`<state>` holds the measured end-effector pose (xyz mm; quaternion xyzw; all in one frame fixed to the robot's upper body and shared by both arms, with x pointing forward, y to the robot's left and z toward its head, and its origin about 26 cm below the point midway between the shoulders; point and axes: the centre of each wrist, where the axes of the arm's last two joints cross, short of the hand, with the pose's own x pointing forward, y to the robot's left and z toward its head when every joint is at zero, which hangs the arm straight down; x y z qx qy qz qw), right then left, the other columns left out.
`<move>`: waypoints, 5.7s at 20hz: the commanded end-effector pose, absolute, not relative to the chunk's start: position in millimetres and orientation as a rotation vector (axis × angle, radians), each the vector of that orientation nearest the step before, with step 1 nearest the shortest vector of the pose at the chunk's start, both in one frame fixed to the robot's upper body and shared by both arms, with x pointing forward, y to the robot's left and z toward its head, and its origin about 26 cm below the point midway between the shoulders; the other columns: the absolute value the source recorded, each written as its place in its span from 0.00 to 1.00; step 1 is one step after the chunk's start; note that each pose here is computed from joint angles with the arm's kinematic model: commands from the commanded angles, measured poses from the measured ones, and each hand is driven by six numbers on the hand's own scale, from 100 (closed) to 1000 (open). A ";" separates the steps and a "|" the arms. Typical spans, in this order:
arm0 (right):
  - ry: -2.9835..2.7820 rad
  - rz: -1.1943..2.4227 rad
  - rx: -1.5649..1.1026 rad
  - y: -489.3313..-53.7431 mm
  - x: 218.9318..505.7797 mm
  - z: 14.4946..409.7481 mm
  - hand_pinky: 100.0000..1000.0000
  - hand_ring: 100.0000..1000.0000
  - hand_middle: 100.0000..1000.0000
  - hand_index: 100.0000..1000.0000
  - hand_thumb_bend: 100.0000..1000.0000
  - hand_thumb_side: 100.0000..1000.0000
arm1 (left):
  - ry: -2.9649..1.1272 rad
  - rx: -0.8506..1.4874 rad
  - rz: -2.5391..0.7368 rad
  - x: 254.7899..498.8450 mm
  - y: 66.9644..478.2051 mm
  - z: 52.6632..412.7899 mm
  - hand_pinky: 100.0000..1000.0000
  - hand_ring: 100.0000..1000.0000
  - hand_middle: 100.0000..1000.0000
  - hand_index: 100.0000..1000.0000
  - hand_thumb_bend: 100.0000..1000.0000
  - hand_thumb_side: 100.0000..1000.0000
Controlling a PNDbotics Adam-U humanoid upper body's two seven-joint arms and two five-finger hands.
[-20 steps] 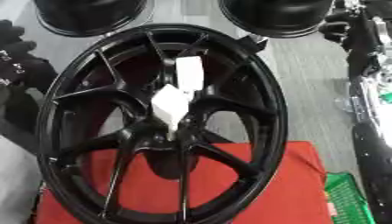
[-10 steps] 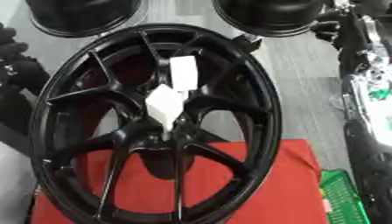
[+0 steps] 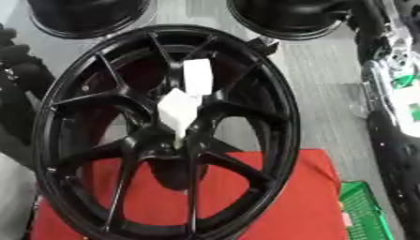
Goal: Pull the pin out of the wheel hub.
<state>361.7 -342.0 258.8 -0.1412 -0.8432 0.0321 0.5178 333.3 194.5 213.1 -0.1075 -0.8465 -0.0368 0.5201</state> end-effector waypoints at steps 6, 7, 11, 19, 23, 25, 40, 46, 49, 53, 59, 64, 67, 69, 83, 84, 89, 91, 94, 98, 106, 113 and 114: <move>-2.187 0.412 -0.452 -326.7 356.7 317.2 0.76 0.62 0.55 0.74 0.00 0.41 | -2.034 -0.195 -0.125 331.4 206.9 214.2 0.62 0.72 0.70 0.72 0.15 0.80; -2.200 0.476 -0.477 -323.6 357.1 325.4 0.76 0.62 0.55 0.74 0.00 0.40 | -2.032 -0.189 -0.126 331.5 208.0 213.6 0.62 0.72 0.70 0.72 0.15 0.80; -2.242 0.729 -0.558 -311.3 355.0 357.2 0.77 0.63 0.56 0.74 0.00 0.25 | -2.023 -0.174 -0.132 331.5 210.9 211.3 0.62 0.72 0.70 0.72 0.15 0.81; -2.150 1.172 -0.554 -286.0 339.9 385.6 0.78 0.66 0.58 0.75 0.00 0.07 | -2.016 -0.171 -0.141 331.7 211.7 210.6 0.62 0.72 0.70 0.72 0.15 0.81; -2.063 1.329 -0.556 -265.6 352.1 381.2 0.78 0.67 0.59 0.75 0.00 0.09 | -2.002 -0.144 -0.146 331.8 216.9 206.8 0.62 0.72 0.70 0.72 0.15 0.82; -2.020 1.393 -0.552 -253.9 362.0 377.9 0.78 0.67 0.59 0.75 0.00 0.12 | -1.997 -0.138 -0.147 331.7 218.3 205.6 0.62 0.72 0.70 0.72 0.15 0.81; -1.791 1.631 -0.504 -212.2 418.3 355.1 0.78 0.69 0.61 0.76 0.00 0.26 | -1.985 -0.128 -0.141 331.5 221.1 201.9 0.61 0.72 0.70 0.72 0.15 0.82; -1.737 1.666 -0.506 -213.1 424.8 347.4 0.79 0.71 0.63 0.77 0.00 0.30 | -1.982 -0.132 -0.151 331.5 219.9 201.9 0.61 0.72 0.70 0.72 0.15 0.82; -1.706 1.680 -0.512 -218.2 426.2 343.6 0.79 0.71 0.65 0.78 0.00 0.30 | -1.981 -0.133 -0.153 331.5 219.9 201.8 0.61 0.72 0.70 0.72 0.15 0.82; -1.664 1.710 -0.518 -225.7 425.3 341.1 0.80 0.73 0.68 0.80 0.00 0.31 | -1.979 -0.132 -0.156 331.6 219.9 201.7 0.61 0.72 0.70 0.72 0.15 0.82; -1.614 1.755 -0.463 -235.5 420.3 343.1 0.81 0.75 0.71 0.85 0.00 0.25 | -1.977 -0.132 -0.159 331.9 219.6 201.3 0.61 0.72 0.70 0.72 0.15 0.82; -1.629 1.723 -0.411 -246.7 412.0 346.5 0.82 0.75 0.70 0.84 0.10 0.35 | -1.974 -0.135 -0.166 332.0 218.5 201.2 0.61 0.72 0.70 0.72 0.15 0.82; -1.655 1.706 -0.406 -247.8 405.7 348.1 0.83 0.75 0.70 0.83 0.15 0.46 | -1.974 -0.138 -0.170 332.0 218.0 201.2 0.61 0.72 0.70 0.72 0.15 0.82; -1.644 1.717 -0.399 -247.1 402.8 346.3 0.84 0.76 0.69 0.83 0.19 0.50 | -1.974 -0.139 -0.170 332.1 217.7 201.2 0.61 0.72 0.70 0.72 0.15 0.82; -1.536 1.831 -0.381 -229.9 397.8 334.1 0.91 0.82 0.74 0.87 0.37 0.57 | -1.973 -0.154 -0.173 332.1 215.2 201.5 0.61 0.72 0.70 0.72 0.15 0.82; -1.531 1.850 -0.382 -228.8 397.2 333.5 0.91 0.82 0.74 0.88 0.40 0.56 | -1.973 -0.154 -0.173 332.1 215.1 201.4 0.61 0.72 0.70 0.72 0.15 0.82; -1.509 1.910 -0.400 -227.6 397.4 330.5 0.92 0.83 0.76 0.89 0.39 0.54 | -1.972 -0.157 -0.176 332.2 214.6 201.5 0.61 0.72 0.70 0.72 0.15 0.82; -1.506 1.916 -0.409 -228.1 397.8 330.1 0.92 0.83 0.76 0.89 0.39 0.55 | -1.971 -0.157 -0.178 332.2 214.5 201.3 0.61 0.72 0.70 0.72 0.15 0.82; -1.505 1.909 -0.417 -229.8 398.2 330.2 0.93 0.84 0.76 0.89 0.40 0.56 | -1.970 -0.156 -0.179 332.2 214.7 201.2 0.61 0.72 0.69 0.72 0.15 0.82; -1.513 1.891 -0.441 -231.6 398.9 330.2 0.93 0.84 0.76 0.89 0.39 0.57 | -1.970 -0.156 -0.180 332.2 214.8 201.3 0.61 0.72 0.69 0.71 0.15 0.82; -1.485 1.887 -0.475 -236.0 403.7 324.3 0.93 0.85 0.75 0.87 0.39 0.56 | -1.974 -0.160 -0.180 332.2 214.2 202.6 0.61 0.72 0.69 0.71 0.15 0.82; -1.468 1.868 -0.486 -243.7 413.3 319.4 0.92 0.85 0.75 0.87 0.39 0.54 | -1.975 -0.165 -0.179 332.2 213.3 203.6 0.61 0.72 0.69 0.71 0.15 0.82; -1.467 1.867 -0.487 -244.3 414.4 318.8 0.92 0.85 0.75 0.87 0.39 0.54 | -1.976 -0.165 -0.179 332.2 213.1 203.8 0.61 0.72 0.69 0.71 0.15 0.82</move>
